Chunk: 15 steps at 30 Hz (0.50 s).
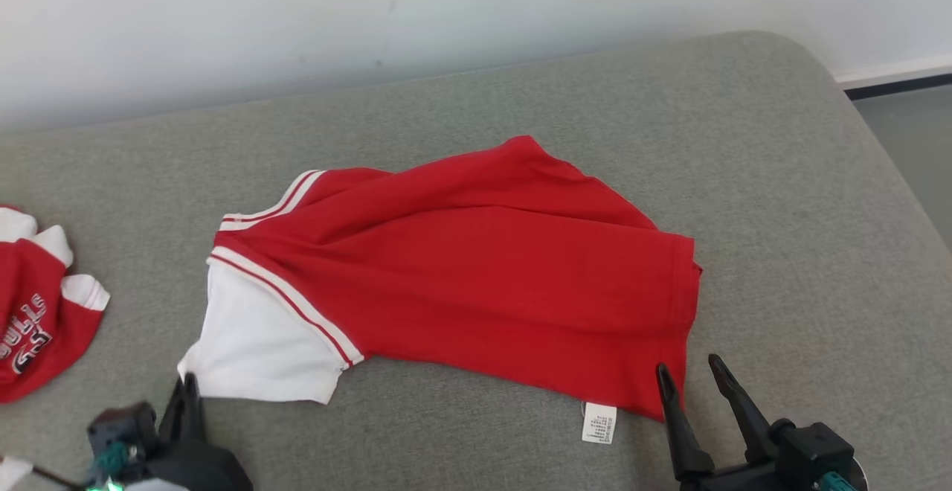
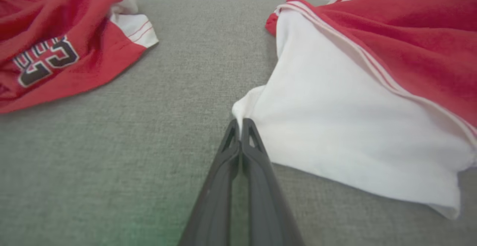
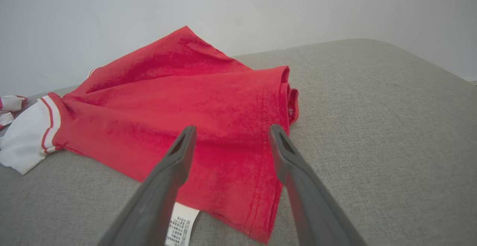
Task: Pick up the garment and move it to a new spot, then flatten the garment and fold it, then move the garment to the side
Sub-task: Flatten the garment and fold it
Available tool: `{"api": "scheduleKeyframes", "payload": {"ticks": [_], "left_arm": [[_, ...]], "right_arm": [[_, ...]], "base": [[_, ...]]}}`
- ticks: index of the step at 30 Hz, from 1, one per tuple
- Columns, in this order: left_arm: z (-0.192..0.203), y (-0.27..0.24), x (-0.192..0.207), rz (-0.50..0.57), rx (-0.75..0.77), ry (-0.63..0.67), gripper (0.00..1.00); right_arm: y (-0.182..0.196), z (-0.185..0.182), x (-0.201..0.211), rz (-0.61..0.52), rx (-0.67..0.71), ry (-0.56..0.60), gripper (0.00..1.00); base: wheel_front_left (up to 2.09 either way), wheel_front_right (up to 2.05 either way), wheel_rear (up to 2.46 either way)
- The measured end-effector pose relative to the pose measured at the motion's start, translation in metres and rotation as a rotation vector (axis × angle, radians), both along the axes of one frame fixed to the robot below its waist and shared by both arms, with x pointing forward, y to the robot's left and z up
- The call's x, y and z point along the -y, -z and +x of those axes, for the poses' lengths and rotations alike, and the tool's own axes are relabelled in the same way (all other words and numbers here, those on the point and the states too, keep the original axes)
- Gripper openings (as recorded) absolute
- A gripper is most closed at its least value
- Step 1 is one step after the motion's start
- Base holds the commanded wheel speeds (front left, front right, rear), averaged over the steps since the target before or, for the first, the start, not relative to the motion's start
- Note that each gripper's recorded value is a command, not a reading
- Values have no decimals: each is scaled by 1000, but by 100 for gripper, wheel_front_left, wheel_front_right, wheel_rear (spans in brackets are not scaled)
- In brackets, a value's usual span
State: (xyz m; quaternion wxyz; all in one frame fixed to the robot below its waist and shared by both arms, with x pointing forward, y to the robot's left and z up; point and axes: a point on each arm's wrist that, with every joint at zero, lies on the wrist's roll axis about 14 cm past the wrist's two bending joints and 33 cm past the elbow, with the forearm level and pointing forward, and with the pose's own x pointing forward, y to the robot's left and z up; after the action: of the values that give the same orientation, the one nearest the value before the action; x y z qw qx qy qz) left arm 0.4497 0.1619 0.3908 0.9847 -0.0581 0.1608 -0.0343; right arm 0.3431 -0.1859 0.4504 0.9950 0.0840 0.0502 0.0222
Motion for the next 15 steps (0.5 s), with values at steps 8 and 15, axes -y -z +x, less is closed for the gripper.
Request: {"api": "scheduleKeyframes", "payload": {"ticks": [8, 15], "left_arm": [[-40, 11, -6, -49, -39, -63, 0], [-48, 11, -5, 59, -43, -26, 100]], "right_arm": [[20, -4, -4, -9, -65, -19, 100], [23, -5, -6, -7, -75, -21, 100]], "base": [[0, 0, 0], [0, 0, 0]]}}
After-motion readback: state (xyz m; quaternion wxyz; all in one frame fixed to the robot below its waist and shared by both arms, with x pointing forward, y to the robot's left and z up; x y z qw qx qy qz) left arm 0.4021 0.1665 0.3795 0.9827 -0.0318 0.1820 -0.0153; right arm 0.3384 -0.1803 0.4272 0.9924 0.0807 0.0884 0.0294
